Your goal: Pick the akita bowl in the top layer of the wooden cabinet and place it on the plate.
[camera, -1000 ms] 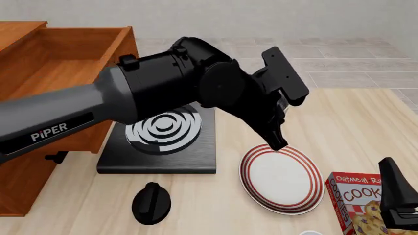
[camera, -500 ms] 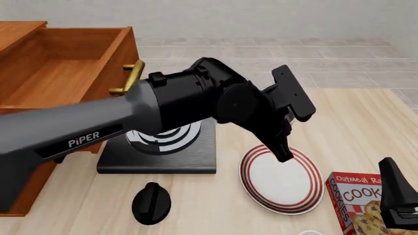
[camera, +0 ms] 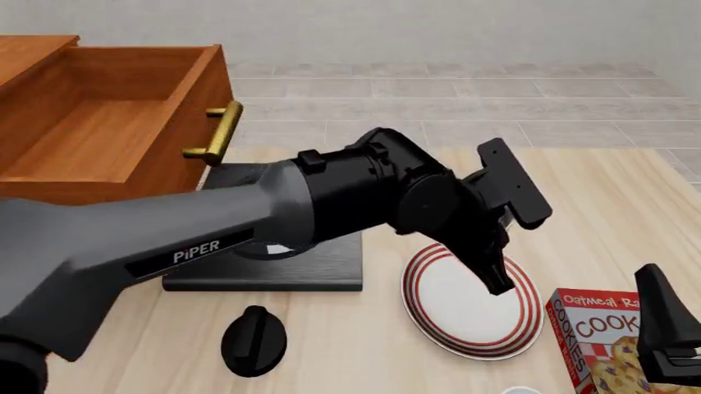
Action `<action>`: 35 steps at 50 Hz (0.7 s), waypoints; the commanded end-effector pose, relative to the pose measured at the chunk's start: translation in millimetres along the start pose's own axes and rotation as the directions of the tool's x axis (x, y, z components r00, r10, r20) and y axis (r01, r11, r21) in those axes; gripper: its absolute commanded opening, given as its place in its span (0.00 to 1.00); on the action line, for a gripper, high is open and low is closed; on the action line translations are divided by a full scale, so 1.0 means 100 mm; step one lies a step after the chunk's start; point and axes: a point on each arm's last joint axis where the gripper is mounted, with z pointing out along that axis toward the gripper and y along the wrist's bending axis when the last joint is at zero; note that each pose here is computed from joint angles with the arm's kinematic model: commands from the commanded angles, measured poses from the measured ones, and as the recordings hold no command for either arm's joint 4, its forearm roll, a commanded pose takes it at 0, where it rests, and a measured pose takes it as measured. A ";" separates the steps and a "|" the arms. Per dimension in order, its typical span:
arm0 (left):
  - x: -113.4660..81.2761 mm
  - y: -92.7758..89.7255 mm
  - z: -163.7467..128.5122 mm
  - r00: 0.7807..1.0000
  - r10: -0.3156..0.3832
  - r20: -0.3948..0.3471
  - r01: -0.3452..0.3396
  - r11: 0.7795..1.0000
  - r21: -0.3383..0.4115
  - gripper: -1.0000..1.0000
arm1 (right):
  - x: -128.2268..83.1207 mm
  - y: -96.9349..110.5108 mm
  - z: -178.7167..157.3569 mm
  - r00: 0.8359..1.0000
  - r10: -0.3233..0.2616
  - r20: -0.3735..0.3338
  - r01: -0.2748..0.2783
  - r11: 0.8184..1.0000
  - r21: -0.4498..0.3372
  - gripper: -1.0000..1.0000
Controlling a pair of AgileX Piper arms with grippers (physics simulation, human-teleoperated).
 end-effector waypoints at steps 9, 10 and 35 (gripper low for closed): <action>-0.04 -0.09 0.23 0.998 -0.056 -0.029 0.057 0.998 0.021 0.00 | 0.00 0.00 0.00 1.000 0.002 0.001 -0.002 1.000 0.002 1.00; -0.03 -0.08 0.25 0.997 -0.065 -0.033 0.066 0.998 0.020 0.00 | 0.00 0.00 0.00 1.000 0.002 0.001 -0.002 1.000 0.002 1.00; 0.12 -0.09 0.52 0.988 -0.134 -0.072 0.136 0.991 0.019 0.00 | 0.00 0.00 0.00 1.000 0.004 0.001 -0.004 1.000 0.004 1.00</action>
